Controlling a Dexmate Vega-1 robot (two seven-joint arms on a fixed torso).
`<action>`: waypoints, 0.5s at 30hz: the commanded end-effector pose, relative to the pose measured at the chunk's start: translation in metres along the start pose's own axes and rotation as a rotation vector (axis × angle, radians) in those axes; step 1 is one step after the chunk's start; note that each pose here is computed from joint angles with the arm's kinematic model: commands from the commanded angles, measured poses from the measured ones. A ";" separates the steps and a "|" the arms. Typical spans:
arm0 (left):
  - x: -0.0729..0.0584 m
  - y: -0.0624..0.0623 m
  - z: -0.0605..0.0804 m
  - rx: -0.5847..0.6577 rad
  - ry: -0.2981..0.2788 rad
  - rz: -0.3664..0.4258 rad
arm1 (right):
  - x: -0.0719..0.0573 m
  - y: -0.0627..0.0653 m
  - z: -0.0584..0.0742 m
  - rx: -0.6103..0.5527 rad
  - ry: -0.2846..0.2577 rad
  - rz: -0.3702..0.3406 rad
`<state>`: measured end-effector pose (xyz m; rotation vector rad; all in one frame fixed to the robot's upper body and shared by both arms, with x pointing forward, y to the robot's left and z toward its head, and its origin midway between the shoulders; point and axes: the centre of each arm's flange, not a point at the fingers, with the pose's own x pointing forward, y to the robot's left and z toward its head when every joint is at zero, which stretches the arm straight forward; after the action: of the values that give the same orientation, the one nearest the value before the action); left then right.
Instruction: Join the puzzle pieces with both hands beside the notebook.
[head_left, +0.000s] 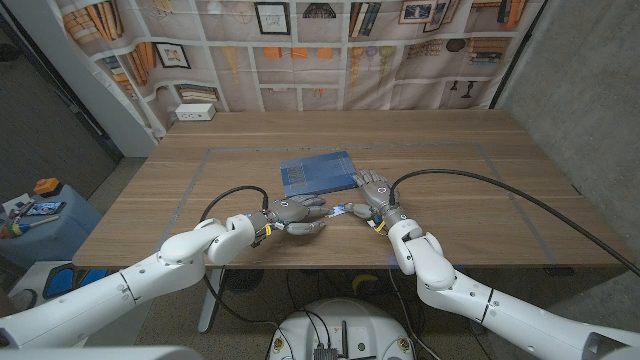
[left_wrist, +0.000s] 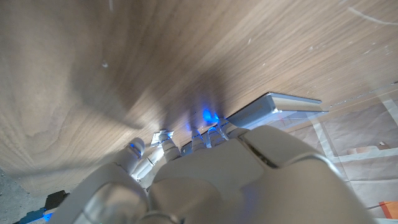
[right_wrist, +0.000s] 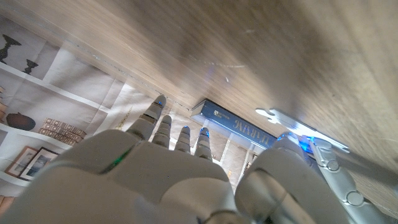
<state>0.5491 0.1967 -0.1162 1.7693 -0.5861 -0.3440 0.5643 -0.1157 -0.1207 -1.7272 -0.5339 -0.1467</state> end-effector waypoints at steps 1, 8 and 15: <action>-0.001 0.000 0.000 -0.001 0.006 0.003 | 0.001 0.004 -0.001 -0.013 0.005 0.009; -0.001 0.000 0.000 0.002 0.002 0.005 | 0.000 0.006 -0.001 -0.018 0.011 0.008; -0.001 0.000 -0.001 0.000 0.000 0.004 | -0.001 0.009 -0.001 -0.026 0.013 0.011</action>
<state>0.5487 0.1970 -0.1159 1.7686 -0.5874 -0.3382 0.5666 -0.1172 -0.1247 -1.7416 -0.5223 -0.1524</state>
